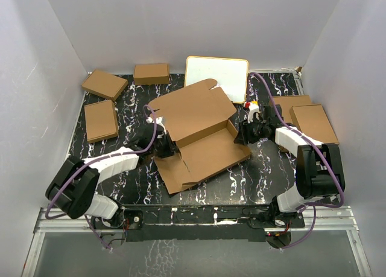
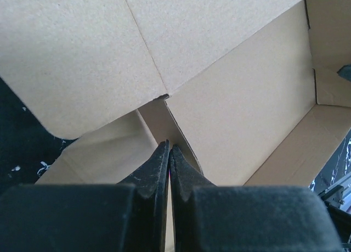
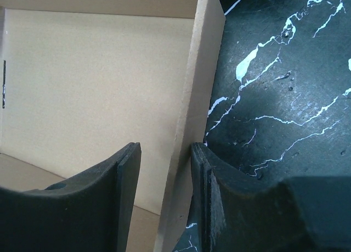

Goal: Fold the paper box

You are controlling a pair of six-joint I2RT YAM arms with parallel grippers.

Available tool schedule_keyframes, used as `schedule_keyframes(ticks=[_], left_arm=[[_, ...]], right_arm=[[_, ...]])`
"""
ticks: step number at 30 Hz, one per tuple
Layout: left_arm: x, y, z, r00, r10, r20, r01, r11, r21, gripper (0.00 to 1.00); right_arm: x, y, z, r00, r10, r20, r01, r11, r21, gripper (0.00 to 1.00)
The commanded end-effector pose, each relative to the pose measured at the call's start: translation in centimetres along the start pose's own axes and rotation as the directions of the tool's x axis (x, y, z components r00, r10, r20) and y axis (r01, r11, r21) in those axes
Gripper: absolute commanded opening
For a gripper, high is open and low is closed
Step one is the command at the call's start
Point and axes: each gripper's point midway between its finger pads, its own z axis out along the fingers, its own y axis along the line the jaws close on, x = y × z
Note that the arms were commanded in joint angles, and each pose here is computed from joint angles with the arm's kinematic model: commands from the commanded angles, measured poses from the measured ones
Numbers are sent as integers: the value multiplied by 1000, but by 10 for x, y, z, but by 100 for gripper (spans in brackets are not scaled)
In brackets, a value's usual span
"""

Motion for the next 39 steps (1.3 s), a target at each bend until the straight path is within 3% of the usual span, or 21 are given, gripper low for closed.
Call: schedule_keyframes(ticks=[1, 24, 39], left_arm=[[-20, -14, 7, 998, -8, 70, 8, 1000, 7, 0], [-61, -18, 49, 935, -93, 341, 111, 993, -32, 0], [-87, -34, 72, 927, 51, 371, -41, 999, -36, 0]], right_arm=[[-13, 6, 2, 998, -32, 45, 33, 999, -23, 46], [-5, 18, 9, 999, -52, 14, 52, 996, -67, 43], [-5, 16, 9, 998, -56, 10, 56, 997, -55, 43]])
